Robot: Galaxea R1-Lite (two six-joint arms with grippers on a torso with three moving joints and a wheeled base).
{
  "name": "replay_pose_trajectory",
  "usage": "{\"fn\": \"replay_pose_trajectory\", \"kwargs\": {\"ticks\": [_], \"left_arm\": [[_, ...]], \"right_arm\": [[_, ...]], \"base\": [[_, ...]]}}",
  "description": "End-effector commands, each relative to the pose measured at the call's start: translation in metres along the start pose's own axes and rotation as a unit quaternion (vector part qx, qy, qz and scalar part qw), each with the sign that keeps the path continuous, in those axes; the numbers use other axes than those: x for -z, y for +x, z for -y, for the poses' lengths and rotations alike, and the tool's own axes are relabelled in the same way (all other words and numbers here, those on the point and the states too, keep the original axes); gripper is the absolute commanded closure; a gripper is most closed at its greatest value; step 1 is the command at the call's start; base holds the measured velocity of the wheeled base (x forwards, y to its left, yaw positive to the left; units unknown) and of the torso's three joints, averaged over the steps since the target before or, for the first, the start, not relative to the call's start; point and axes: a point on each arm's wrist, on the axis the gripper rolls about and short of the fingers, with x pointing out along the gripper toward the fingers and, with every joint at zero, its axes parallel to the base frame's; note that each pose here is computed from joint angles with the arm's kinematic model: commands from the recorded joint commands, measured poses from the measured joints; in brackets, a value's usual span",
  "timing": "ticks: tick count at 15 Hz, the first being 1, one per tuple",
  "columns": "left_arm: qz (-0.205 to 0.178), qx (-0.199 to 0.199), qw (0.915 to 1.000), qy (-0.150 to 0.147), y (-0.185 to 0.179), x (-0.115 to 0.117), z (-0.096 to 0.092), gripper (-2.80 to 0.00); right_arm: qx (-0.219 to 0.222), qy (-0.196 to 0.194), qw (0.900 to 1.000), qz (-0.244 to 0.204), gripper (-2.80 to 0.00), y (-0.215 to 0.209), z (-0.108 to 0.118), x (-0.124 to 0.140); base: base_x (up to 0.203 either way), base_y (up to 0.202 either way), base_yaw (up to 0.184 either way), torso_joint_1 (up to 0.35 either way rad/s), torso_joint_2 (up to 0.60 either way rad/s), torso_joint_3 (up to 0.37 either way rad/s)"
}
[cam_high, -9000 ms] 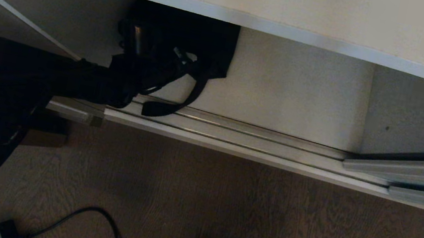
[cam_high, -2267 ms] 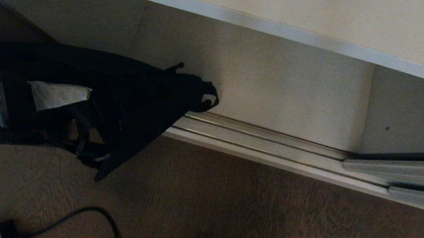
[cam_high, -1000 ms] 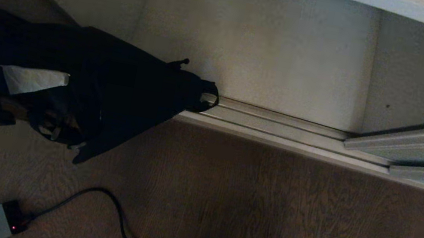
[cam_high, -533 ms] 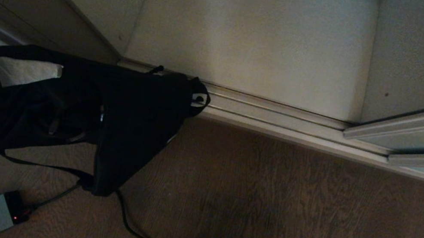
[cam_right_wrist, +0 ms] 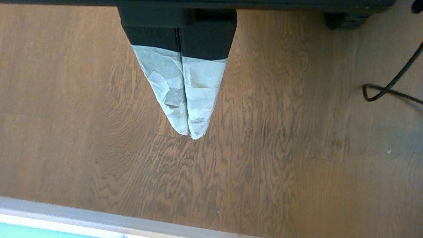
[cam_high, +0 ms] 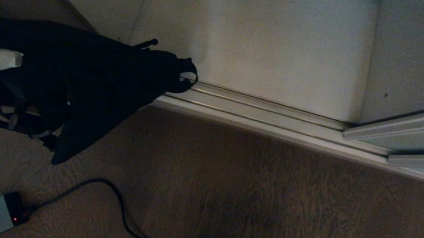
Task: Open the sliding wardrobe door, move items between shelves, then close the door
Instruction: Place the bag on the higher shelf
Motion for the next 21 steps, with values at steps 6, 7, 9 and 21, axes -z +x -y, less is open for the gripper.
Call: {"fn": "replay_pose_trajectory", "kwargs": {"ticks": [6, 7, 9, 21], "left_arm": [[0.007, 0.009, 0.9999, -0.006, -0.019, -0.002, 0.0, 0.0], [-0.002, 0.01, 0.9999, -0.013, -0.019, -0.001, 0.0, 0.0], [-0.014, 0.011, 0.9995, -0.026, -0.019, 0.002, 0.0, 0.0], [-0.084, 0.021, 0.994, -0.067, -0.021, 0.017, 0.001, 0.0]], "right_arm": [[-0.001, 0.0, 1.0, 0.003, 0.0, 0.0, 0.0, 0.0], [-0.001, 0.0, 1.0, 0.003, 0.0, 0.0, 0.0, 0.0], [-0.001, 0.0, 1.0, 0.003, 0.0, 0.0, 0.0, 0.0], [-0.001, 0.001, 1.0, 0.003, 0.0, 0.0, 0.0, 0.0]], "base": [[0.0, 0.0, 0.0, 0.0, 0.0, 0.0], [0.0, 0.0, 0.0, 0.0, 0.0, 0.0], [0.0, 0.0, 0.0, 0.0, 0.0, 0.0], [0.0, 0.0, 0.0, 0.003, 0.0, 0.184]]}}
